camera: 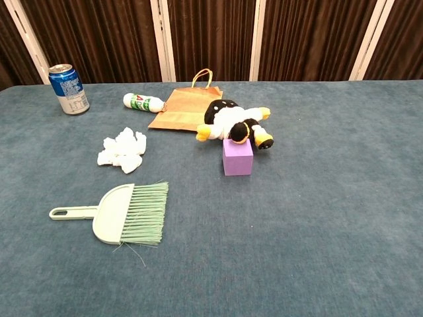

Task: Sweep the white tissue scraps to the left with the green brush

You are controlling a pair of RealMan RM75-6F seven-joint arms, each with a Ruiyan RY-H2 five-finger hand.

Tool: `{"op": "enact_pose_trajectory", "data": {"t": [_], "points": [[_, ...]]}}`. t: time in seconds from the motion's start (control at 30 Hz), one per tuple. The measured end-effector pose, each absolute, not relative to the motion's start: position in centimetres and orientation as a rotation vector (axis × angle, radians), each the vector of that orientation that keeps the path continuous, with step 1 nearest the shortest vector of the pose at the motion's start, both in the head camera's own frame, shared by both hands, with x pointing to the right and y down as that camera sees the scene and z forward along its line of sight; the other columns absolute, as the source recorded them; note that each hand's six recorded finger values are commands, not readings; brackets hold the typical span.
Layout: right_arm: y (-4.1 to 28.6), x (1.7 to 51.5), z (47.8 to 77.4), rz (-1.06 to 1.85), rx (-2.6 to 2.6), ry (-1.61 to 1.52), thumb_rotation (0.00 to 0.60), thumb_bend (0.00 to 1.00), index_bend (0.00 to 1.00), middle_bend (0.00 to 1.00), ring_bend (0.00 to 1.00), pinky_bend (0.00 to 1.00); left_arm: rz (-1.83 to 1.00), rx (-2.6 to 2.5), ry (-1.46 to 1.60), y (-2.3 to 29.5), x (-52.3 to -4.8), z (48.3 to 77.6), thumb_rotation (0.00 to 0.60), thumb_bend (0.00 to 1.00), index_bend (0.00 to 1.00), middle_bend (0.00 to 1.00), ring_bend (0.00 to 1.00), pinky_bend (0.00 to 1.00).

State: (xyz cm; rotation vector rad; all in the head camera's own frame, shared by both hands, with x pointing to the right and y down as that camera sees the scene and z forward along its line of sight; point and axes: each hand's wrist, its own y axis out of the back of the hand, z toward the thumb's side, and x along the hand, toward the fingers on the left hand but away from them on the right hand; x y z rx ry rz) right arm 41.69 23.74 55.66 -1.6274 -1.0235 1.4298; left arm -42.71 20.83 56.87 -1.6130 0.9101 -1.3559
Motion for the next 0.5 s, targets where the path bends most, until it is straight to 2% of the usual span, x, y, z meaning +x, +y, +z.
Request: {"op": "enact_pose_trajectory", "data": {"t": [0.13, 0.37, 0.5], "points": [[23.7, 41.6, 55.7, 1.423, -1.641, -1.029, 0.600, 0.36, 0.00, 0.00, 0.00, 0.04, -1.383, -1.676, 0.862, 20.0, -40.0, 58.5, 0.600, 0.26, 0.52, 1.00, 1.00, 1.00], [23.6, 41.6, 55.5, 1.413, -1.654, -1.043, 0.600, 0.36, 0.00, 0.00, 0.00, 0.04, -1.555, -1.745, 0.758, 19.9, -36.1, 63.0, 0.600, 0.26, 0.50, 1.00, 1.00, 1.00], [23.4, 41.8, 55.6, 1.422, -1.661, -1.054, 0.600, 0.36, 0.00, 0.00, 0.00, 0.04, -1.646, -1.768, 0.700, 20.2, -33.3, 65.8, 0.600, 0.31, 0.47, 1.00, 1.00, 1.00]]}}
